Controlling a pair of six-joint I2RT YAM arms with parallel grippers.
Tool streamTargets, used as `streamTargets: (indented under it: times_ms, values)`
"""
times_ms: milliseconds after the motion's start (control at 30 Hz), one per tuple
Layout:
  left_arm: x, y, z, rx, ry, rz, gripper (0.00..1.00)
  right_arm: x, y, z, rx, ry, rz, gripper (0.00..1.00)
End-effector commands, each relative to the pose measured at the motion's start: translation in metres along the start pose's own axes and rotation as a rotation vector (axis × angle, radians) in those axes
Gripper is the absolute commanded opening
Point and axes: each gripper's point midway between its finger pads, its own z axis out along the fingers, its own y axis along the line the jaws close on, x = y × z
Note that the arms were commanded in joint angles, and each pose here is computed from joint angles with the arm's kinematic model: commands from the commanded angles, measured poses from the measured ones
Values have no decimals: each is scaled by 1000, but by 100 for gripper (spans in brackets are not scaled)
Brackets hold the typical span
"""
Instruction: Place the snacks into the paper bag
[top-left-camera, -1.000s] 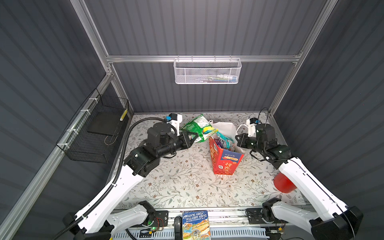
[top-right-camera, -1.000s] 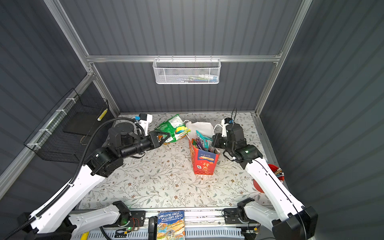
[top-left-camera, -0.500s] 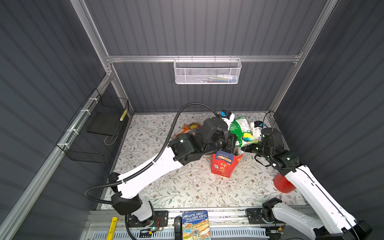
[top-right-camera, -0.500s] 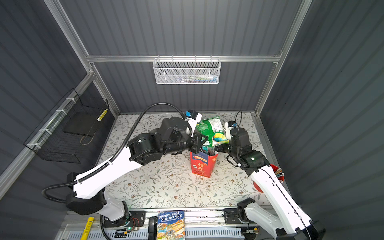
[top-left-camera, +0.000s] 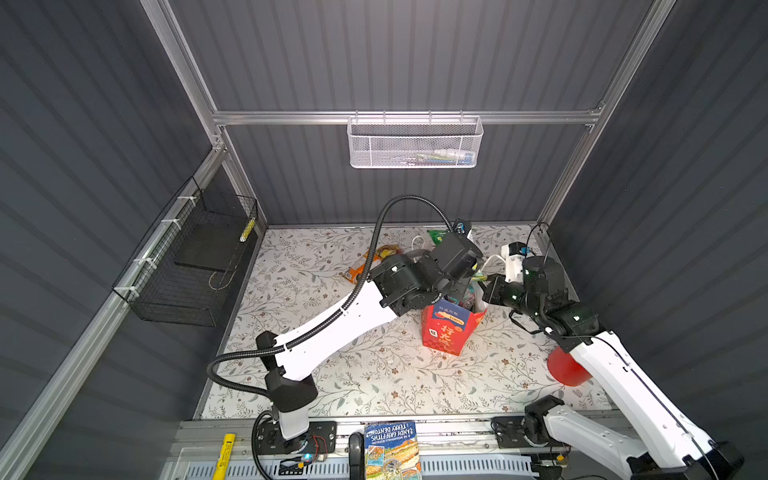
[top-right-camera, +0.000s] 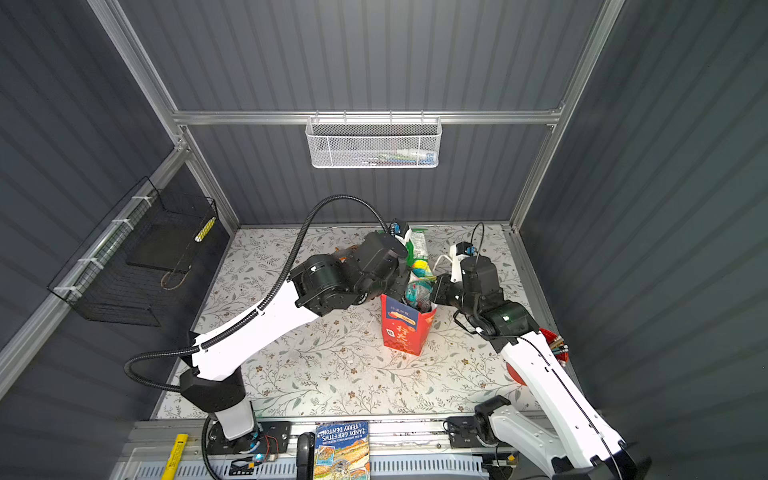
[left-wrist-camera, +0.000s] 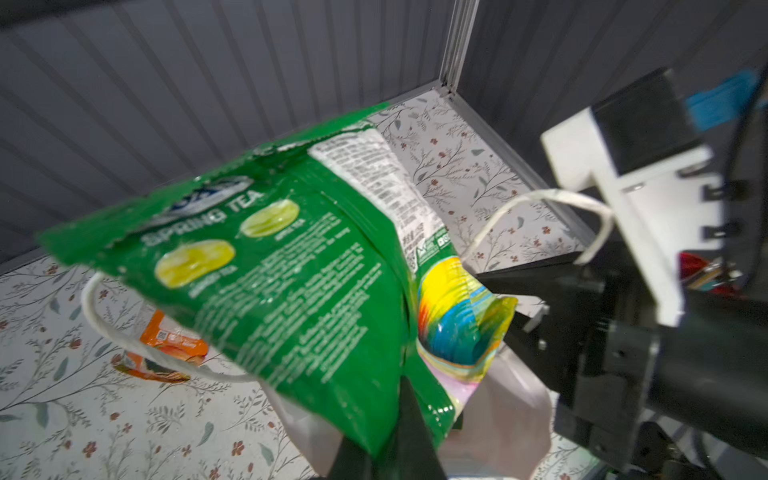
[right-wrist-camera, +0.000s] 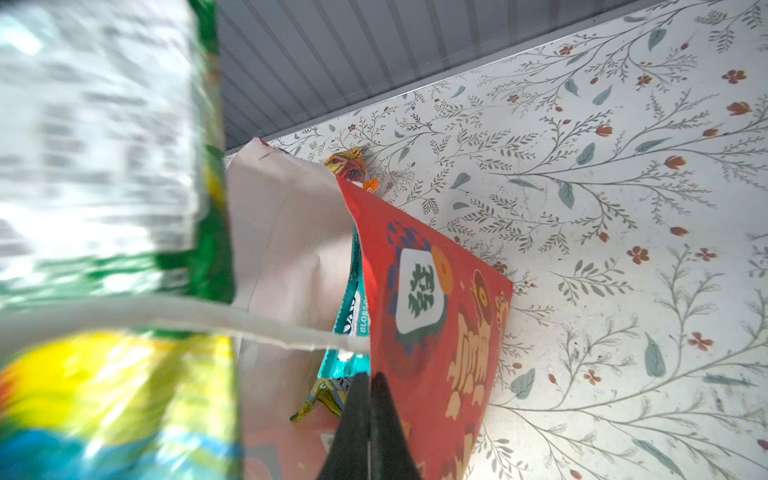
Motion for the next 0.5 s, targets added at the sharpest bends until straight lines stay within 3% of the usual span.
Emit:
streamTargets:
  times_ms: [0,200,467]
  values:
    - [3,11,2,-70,31,80,0,-19,11,-5,-38,-72,-29,0]
    - [18,-11,14,35,104,154,0,-19,9,-2,-29,-69,-27,0]
    - [43,-16,18,80,192,221,0,-17,8,0,-23,-60,-27,0]
